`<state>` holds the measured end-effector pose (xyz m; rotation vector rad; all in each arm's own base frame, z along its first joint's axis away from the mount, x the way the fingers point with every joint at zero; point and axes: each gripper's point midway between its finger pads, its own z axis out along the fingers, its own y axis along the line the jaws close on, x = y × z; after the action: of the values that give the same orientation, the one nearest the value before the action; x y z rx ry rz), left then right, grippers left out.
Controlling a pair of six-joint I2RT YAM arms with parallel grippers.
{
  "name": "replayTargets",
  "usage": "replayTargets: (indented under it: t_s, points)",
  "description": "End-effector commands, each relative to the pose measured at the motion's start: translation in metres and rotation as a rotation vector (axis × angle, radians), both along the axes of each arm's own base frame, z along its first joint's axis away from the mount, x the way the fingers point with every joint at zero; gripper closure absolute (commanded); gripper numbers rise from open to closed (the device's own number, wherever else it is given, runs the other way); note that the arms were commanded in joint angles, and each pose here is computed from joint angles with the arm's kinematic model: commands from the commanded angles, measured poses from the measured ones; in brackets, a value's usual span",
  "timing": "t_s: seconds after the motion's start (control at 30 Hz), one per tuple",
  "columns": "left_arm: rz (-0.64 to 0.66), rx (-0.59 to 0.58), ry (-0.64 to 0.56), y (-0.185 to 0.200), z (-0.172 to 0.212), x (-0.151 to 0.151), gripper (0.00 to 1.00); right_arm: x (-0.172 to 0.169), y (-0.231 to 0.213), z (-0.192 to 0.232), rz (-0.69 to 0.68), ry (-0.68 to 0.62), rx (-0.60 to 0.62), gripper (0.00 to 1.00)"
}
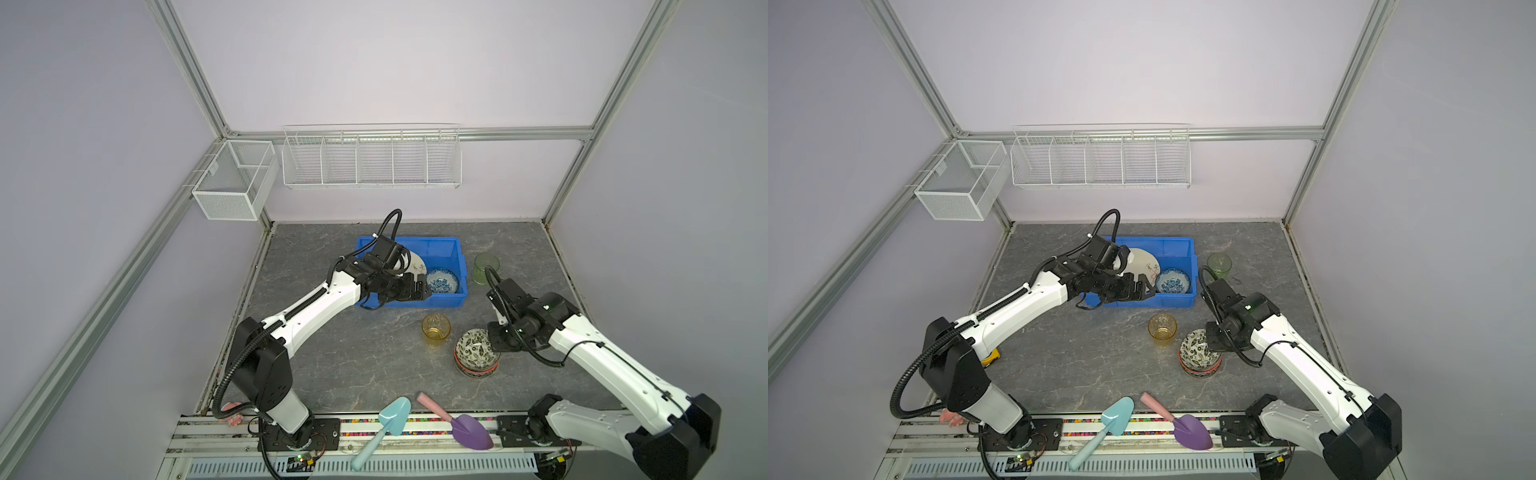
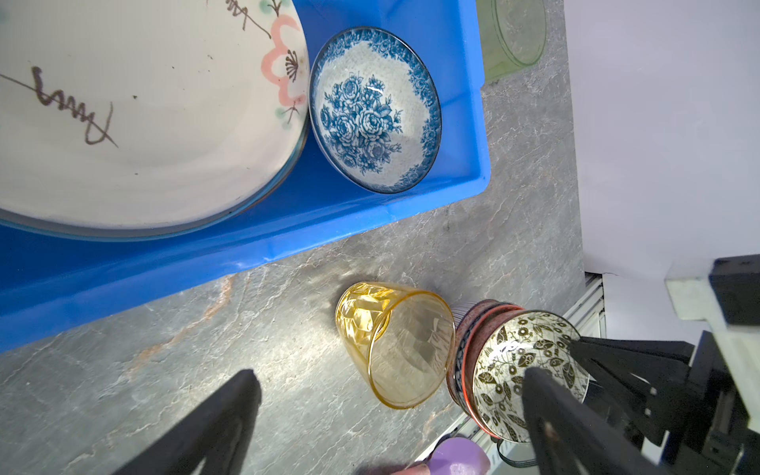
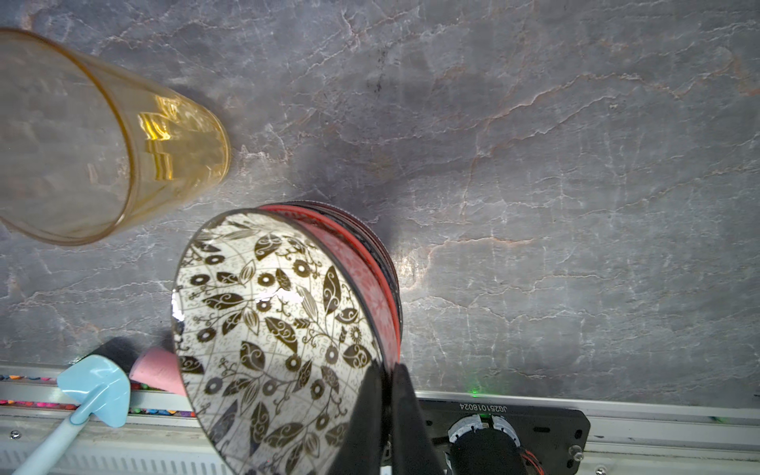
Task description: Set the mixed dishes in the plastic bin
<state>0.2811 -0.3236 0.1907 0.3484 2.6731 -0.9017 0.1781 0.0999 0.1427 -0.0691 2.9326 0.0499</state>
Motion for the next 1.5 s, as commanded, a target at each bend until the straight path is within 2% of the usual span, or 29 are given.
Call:
replayTargets:
  t_s: [0.0,0.2,0.63,1.0,1.17,1.47]
  points:
    - [-0.021,-0.024,-0.018,-0.004,0.015,-0.01,0.0,-0.002,-0.001,0.009,-0.006,-0.017,0.015,0.93]
    - [-0.079,-0.033,-0.026,-0.015,0.024,-0.038,0.0,0.0,0.006,0.01,-0.003,-0.024,0.057,0.93]
    - [-0.151,-0.018,0.017,-0.015,0.012,-0.082,0.06,0.004,0.013,0.012,-0.051,-0.028,0.167,0.93]
    - [-0.248,-0.052,0.062,-0.078,0.003,-0.12,0.09,0.001,0.005,0.026,-0.071,-0.056,0.201,0.93]
    - [-0.255,-0.042,0.086,-0.095,-0.006,-0.124,0.13,-0.003,0.003,0.033,-0.074,-0.071,0.218,0.93]
    - [-0.227,0.015,0.086,-0.1,-0.018,-0.115,0.25,-0.006,0.004,0.04,-0.072,-0.093,0.249,0.93]
